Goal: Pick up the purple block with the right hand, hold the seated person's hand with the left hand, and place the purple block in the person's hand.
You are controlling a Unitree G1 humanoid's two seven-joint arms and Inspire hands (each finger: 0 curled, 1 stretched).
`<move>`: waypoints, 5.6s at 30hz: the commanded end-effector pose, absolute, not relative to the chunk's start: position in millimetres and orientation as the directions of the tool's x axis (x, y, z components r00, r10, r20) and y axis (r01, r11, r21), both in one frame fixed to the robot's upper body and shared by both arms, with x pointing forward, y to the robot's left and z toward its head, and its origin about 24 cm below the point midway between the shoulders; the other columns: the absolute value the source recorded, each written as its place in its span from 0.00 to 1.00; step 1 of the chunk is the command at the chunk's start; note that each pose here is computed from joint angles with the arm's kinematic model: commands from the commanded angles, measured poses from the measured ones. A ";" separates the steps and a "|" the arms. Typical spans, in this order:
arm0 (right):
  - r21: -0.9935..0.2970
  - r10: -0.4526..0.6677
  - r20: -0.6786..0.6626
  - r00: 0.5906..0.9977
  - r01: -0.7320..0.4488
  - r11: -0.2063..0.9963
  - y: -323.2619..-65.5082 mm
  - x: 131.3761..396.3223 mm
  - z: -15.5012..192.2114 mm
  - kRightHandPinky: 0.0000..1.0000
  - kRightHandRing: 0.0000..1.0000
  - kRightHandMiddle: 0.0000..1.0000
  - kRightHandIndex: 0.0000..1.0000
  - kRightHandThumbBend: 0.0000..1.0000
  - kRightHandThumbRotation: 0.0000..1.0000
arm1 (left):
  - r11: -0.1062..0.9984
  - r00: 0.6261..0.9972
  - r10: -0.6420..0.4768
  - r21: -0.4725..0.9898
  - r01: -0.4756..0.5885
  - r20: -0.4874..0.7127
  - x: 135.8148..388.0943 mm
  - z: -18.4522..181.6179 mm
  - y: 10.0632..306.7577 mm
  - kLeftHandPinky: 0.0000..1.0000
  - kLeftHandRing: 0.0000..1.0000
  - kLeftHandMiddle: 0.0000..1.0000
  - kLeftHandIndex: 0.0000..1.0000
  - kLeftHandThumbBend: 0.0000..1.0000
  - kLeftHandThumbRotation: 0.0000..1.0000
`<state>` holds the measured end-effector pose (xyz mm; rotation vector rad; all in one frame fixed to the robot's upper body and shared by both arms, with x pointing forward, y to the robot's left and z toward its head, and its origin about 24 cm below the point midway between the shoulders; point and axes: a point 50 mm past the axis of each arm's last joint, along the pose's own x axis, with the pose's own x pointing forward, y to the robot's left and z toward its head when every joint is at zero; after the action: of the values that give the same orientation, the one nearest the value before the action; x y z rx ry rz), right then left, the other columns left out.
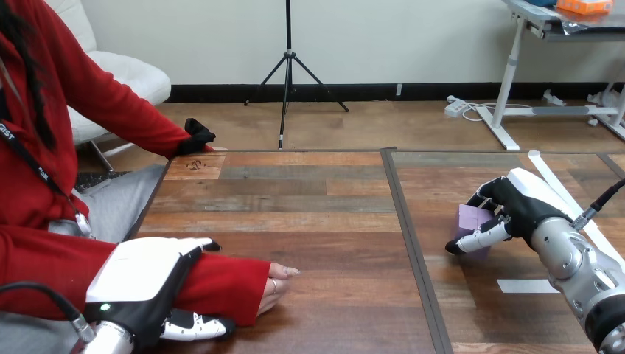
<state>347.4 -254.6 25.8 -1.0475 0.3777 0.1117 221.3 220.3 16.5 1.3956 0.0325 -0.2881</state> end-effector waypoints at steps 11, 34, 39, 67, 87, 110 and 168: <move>-0.839 -0.042 -0.251 0.967 -0.196 0.508 -248.5 361.4 51.5 0.45 0.50 0.54 0.51 0.65 0.00 | -0.008 0.965 -0.239 0.994 0.108 -0.107 245.6 28.2 217.8 0.85 0.86 0.85 0.82 0.93 0.41; -0.833 -0.035 -0.254 0.967 -0.200 0.515 -248.6 360.7 50.9 0.45 0.50 0.53 0.51 0.65 0.00 | -0.106 0.953 -0.292 0.993 0.054 -0.084 255.8 17.4 211.7 0.90 0.89 0.88 0.85 0.95 0.31; -0.834 -0.034 -0.251 0.967 -0.199 0.515 -248.6 360.6 50.9 0.45 0.49 0.53 0.51 0.65 0.00 | -0.116 0.951 -0.298 0.992 0.053 -0.085 257.6 15.1 210.7 0.90 0.89 0.88 0.85 0.95 0.29; -0.838 -0.038 -0.246 0.969 -0.193 0.510 -248.9 360.9 52.0 0.46 0.50 0.54 0.52 0.65 0.00 | -0.208 0.937 -0.322 0.976 0.067 -0.133 266.0 5.7 209.4 0.87 0.88 0.86 0.83 0.94 0.15; -0.838 -0.041 -0.241 0.970 -0.187 0.513 -248.2 361.6 52.7 0.45 0.50 0.53 0.52 0.65 0.00 | -0.205 0.935 -0.303 0.971 0.124 -0.183 267.8 6.0 210.4 0.80 0.81 0.80 0.76 0.95 0.07; -0.838 -0.045 -0.238 0.970 -0.182 0.514 -247.6 362.9 54.7 0.45 0.50 0.54 0.52 0.64 0.00 | -0.152 0.931 -0.279 0.968 0.201 -0.237 270.0 6.7 209.6 0.46 0.53 0.55 0.55 0.77 0.00; -0.832 -0.041 -0.201 0.979 -0.149 0.535 -240.7 366.4 59.7 0.48 0.52 0.56 0.53 0.65 0.00 | 0.063 0.946 -0.324 0.998 -0.006 0.026 280.9 62.0 198.6 0.40 0.49 0.56 0.57 0.64 0.13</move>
<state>350.7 -250.4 32.2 -1.0314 0.3281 0.1102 266.1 201.0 23.0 1.5234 -0.1065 -0.3779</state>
